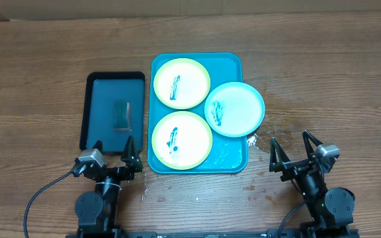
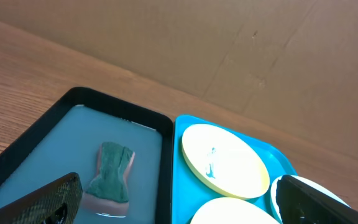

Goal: Clean dirty plates on tray and stack at the side

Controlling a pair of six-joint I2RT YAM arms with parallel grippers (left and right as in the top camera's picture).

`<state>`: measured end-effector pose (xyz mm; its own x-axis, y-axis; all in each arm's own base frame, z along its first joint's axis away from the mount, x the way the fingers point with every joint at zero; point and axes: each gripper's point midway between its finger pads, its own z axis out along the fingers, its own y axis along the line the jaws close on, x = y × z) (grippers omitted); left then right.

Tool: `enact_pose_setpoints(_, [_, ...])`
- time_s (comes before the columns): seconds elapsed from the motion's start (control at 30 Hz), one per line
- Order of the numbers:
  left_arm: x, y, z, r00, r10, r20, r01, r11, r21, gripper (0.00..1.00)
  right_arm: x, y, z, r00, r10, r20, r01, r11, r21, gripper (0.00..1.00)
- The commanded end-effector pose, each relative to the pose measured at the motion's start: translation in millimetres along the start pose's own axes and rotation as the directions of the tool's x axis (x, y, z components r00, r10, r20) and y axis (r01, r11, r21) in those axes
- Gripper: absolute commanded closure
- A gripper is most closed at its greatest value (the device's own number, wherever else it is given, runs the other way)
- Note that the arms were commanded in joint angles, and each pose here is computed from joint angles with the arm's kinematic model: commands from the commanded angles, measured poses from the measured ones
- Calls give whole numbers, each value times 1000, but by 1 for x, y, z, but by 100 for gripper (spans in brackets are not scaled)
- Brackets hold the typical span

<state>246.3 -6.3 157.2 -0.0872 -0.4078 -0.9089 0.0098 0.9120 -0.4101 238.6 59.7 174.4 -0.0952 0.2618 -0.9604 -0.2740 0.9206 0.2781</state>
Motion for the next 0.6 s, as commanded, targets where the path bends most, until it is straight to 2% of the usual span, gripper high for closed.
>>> enact_pose_setpoints(0.0, [1, 0, 0, 1000, -6, 3, 6, 1000, 0, 0, 2, -2, 0, 1000, -1, 4, 1, 1000, 10, 1])
enact_pose_setpoints(0.17, [0, 0, 0, 1000, -8, 3, 8, 1000, 0, 0, -4, -1, 0, 1000, -4, 26, 4, 1000, 3, 0])
enact_pose_setpoints(0.3, [0, -9, 0, 994, -110, -5, 110, 993, 51, 0, -4, 7, 0, 1000, -5, 22, 6, 999, -39, 1])
enact_pose_setpoints(0.37, [6, -22, -2, 980, -192, -60, 197, 973, 117, 0, -1, 33, -3, 1000, -6, -2, 5, 982, -189, 0])
enact_pose_setpoints(0.47, [0, -42, -5, 982, -176, -66, 187, 957, 222, 0, -16, 58, -10, 999, 39, 31, -27, 946, -322, 0])
enact_pose_setpoints(0.5, [-13, -57, -10, 986, -163, -39, 167, 939, 299, 0, -31, 69, -16, 997, 60, 58, -34, 929, -370, 0])
enact_pose_setpoints(0.57, [-36, -70, -17, 988, -156, 17, 140, 928, 346, 0, -53, 77, -22, 993, 62, 100, -18, 920, -392, 0])
